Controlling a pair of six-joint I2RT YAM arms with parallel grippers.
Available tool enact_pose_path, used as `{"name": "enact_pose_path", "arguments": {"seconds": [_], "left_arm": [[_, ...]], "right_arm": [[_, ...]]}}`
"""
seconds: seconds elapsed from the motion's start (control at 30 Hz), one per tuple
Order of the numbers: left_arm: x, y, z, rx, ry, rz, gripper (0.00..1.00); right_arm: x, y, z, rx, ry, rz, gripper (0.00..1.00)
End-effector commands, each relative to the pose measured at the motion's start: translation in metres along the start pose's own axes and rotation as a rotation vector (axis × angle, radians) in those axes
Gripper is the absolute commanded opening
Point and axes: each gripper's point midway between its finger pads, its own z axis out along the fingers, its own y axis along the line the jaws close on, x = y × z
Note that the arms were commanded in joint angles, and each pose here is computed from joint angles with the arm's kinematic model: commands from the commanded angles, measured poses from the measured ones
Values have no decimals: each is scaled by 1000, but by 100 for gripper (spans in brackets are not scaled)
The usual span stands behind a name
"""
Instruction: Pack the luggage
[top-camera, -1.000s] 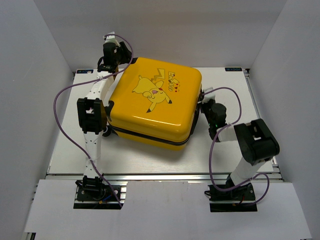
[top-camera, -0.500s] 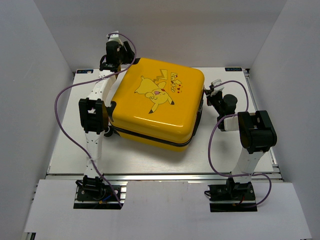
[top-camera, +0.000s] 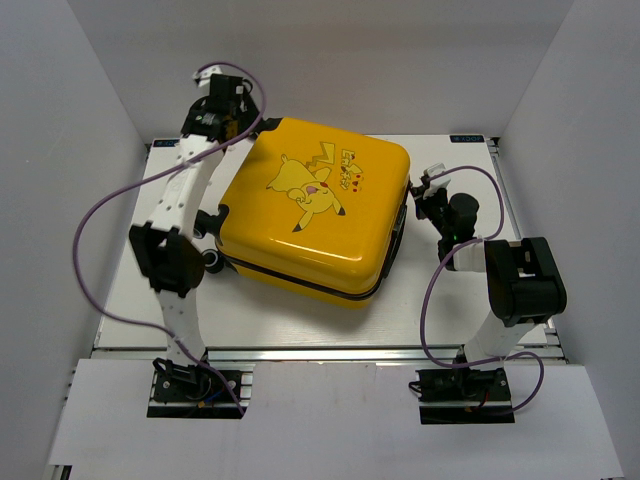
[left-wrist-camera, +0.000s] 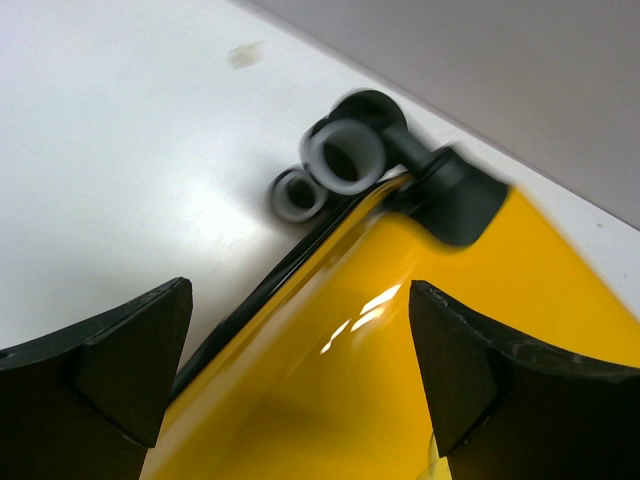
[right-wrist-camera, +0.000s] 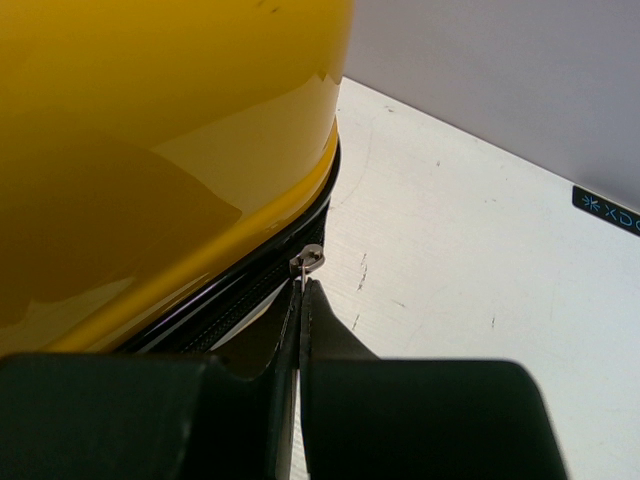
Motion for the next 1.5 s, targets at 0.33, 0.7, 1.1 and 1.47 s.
{"name": "enact_pose_path", "arguments": {"seconds": [0.33,0.7,1.1,1.47], "left_arm": [[130,185,-183,-534,175,-365,98],[149,167,-140,-488,169,-508,98],[191,174,-82,-585,229,-473,38],[164,213,-51,-666,132,-390,0]], "right_arm": [[-58,18,-13,-52,-168,-102,0],[-56,26,-22,-89,-145,-130,0],[-49,6,-21,15,-113,-92,0],[-47,-66,18,142,-121,-101,0]]}}
